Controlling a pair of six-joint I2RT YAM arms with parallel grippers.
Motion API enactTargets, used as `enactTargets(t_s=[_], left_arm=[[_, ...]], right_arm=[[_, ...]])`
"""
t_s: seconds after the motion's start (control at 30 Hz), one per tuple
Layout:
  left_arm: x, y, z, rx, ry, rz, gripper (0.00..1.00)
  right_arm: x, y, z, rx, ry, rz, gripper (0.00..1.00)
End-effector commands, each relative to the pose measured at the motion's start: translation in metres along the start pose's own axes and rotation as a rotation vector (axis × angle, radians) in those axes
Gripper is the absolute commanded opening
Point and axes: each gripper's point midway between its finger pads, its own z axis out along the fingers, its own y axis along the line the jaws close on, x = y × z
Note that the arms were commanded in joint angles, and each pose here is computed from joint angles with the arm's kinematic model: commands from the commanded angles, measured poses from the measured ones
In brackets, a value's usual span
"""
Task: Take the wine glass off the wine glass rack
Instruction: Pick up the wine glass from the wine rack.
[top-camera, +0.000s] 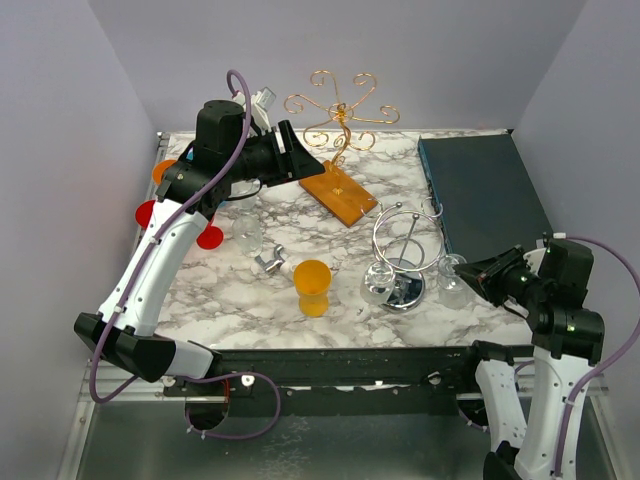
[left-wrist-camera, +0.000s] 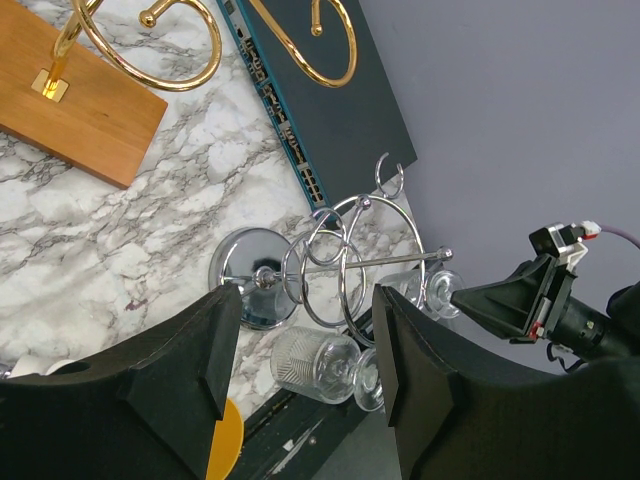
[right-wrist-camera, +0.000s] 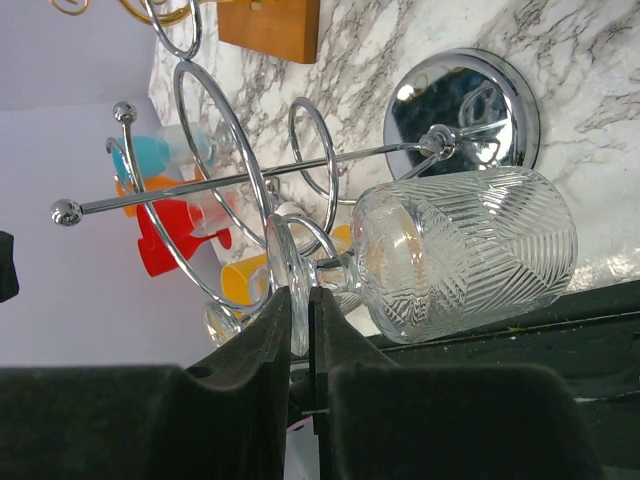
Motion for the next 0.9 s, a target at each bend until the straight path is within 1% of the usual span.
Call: enactTargets(t_s=[0.0, 0.53, 0.73, 0.87], left_arm=[[0.0, -0.01, -0.006, 0.032, -0.009, 0.015, 0.61], [-0.002, -0.009, -0.007, 0.024, -0.02, 0.019, 0.61], [-0.002, -0.007, -0.006, 0.015, -0.024, 0.016, 0.58], [-0.003, -0.006, -0.007, 0.009, -0.03, 0.016, 0.58]], right_arm=[[-0.002, 0.012, -0.005, -0.038, -0.002, -0.002, 0.0], [-0.008, 0.014, -0.013, -0.032, -0.065, -0.01, 0.0], [-0.009, 0.017, -0.019, -0.046, -0.086, -0.029, 0.01], [-0.009, 0.018, -0.023, -0.049, -0.102, -0.035, 0.01]])
